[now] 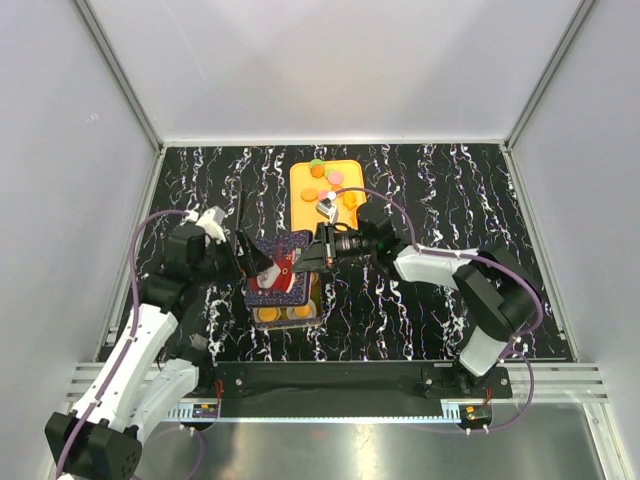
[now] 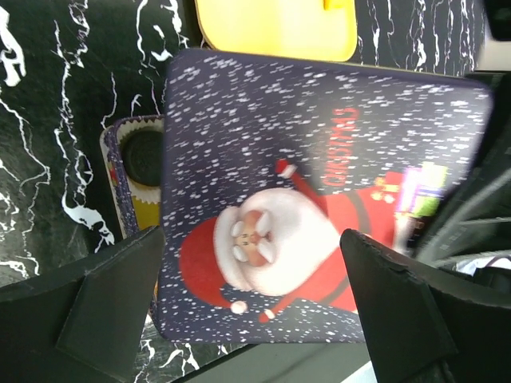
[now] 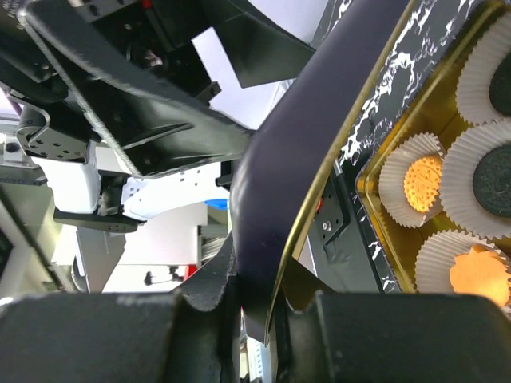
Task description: Pack the cookies
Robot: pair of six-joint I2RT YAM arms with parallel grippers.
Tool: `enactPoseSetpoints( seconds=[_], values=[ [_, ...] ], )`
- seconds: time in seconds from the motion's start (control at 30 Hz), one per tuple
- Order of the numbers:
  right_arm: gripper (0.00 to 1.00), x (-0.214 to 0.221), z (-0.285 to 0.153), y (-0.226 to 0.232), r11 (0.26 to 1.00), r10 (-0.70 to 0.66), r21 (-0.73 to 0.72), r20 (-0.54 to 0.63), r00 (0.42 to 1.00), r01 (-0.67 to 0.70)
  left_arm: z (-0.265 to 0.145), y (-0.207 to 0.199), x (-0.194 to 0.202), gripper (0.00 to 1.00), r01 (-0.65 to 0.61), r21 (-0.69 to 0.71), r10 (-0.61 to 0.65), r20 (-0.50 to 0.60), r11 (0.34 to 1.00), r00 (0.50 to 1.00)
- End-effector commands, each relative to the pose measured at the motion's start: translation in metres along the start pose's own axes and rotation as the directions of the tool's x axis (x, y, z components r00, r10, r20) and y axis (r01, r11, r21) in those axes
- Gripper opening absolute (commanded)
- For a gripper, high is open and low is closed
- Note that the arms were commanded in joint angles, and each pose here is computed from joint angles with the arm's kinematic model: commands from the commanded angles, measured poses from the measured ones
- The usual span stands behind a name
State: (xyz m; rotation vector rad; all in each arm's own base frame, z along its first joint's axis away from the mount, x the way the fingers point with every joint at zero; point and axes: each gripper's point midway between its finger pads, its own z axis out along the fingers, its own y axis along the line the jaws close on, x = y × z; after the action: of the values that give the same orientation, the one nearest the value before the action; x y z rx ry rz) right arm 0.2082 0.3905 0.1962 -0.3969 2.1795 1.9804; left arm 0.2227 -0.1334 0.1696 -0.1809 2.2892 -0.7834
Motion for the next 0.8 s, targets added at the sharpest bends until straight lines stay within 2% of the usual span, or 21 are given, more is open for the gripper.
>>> enactPoseSetpoints(
  seconds=[0.0,0.07,0.4,0.6,0.77],
  values=[
    [0.0,0.003,0.001,0.014,0.994,-0.057,-0.092,-0.027,0.998,0.054,-0.003,-0.016,-0.01,0.99,-0.018,0.083,0.015,0.037,0.996,0.999],
    [0.0,0.006,0.002,0.011,0.994,-0.055,-0.101,-0.042,0.998,0.05,-0.003,-0.012,-0.013,0.99,-0.012,0.073,0.01,0.039,0.997,0.999],
    [0.0,0.017,0.005,-0.011,0.994,0.016,-0.109,-0.086,0.996,-0.025,0.009,-0.012,-0.004,0.99,0.094,0.21,-0.088,-0.038,0.973,0.995],
    [0.0,0.02,0.005,-0.015,0.991,0.016,-0.131,-0.098,0.995,-0.029,0.017,0.001,0.004,0.99,0.159,0.219,-0.147,-0.071,0.963,0.987],
    [0.0,0.021,0.003,-0.023,0.991,0.029,-0.125,-0.107,0.994,-0.042,0.022,0.015,0.011,0.99,0.179,0.173,-0.166,-0.088,0.968,0.982]
  ],
)
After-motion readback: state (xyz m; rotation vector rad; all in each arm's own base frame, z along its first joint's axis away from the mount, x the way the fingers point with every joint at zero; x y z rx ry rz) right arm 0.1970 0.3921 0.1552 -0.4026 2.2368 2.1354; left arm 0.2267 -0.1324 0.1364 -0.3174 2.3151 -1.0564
